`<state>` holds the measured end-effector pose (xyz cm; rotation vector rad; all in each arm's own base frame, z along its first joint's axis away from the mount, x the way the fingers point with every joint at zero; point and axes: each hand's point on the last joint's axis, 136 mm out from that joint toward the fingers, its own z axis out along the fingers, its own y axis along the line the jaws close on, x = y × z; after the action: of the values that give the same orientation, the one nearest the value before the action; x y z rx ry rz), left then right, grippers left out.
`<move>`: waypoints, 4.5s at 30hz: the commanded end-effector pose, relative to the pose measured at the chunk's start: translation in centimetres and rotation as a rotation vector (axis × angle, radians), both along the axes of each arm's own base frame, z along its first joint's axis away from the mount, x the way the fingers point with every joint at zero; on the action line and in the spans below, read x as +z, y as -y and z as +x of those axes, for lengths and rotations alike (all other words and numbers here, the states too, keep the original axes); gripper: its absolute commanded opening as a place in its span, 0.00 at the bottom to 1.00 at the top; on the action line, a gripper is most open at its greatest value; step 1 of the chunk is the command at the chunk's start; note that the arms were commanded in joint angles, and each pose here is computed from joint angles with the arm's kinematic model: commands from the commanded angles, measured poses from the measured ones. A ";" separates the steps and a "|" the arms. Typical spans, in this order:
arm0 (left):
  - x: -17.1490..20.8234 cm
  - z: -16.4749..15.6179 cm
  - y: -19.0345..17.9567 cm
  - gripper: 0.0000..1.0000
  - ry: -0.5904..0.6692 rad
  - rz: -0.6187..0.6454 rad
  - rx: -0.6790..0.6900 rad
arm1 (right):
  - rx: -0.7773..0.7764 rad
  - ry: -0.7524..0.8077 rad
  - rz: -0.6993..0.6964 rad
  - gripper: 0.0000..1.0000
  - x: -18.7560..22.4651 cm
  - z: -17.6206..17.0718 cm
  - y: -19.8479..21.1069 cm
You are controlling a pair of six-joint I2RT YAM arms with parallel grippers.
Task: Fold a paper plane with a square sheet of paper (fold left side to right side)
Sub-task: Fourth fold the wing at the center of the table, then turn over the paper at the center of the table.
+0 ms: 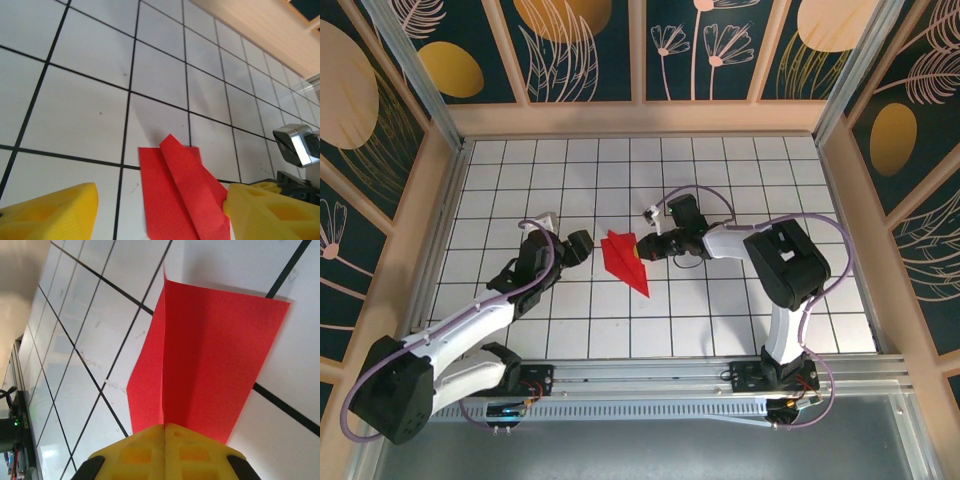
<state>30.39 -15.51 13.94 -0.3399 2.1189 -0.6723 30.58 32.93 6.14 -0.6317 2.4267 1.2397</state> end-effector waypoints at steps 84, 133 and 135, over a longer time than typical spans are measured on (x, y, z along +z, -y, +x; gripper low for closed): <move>20.0 -4.5 10.4 0.04 0.496 -0.539 -0.660 | 0.251 0.364 0.621 0.00 28.5 -5.8 1.8; 18.8 -3.6 10.8 0.32 0.457 -0.549 -0.622 | 0.167 0.321 0.503 0.07 25.1 -6.6 1.4; 18.2 -3.1 10.3 0.40 0.449 -0.506 -0.573 | 0.151 0.327 0.482 0.01 25.0 -6.5 1.5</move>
<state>26.93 -26.33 31.34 0.1689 1.6099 -1.5442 23.61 31.71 29.65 -0.8042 1.7843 1.6215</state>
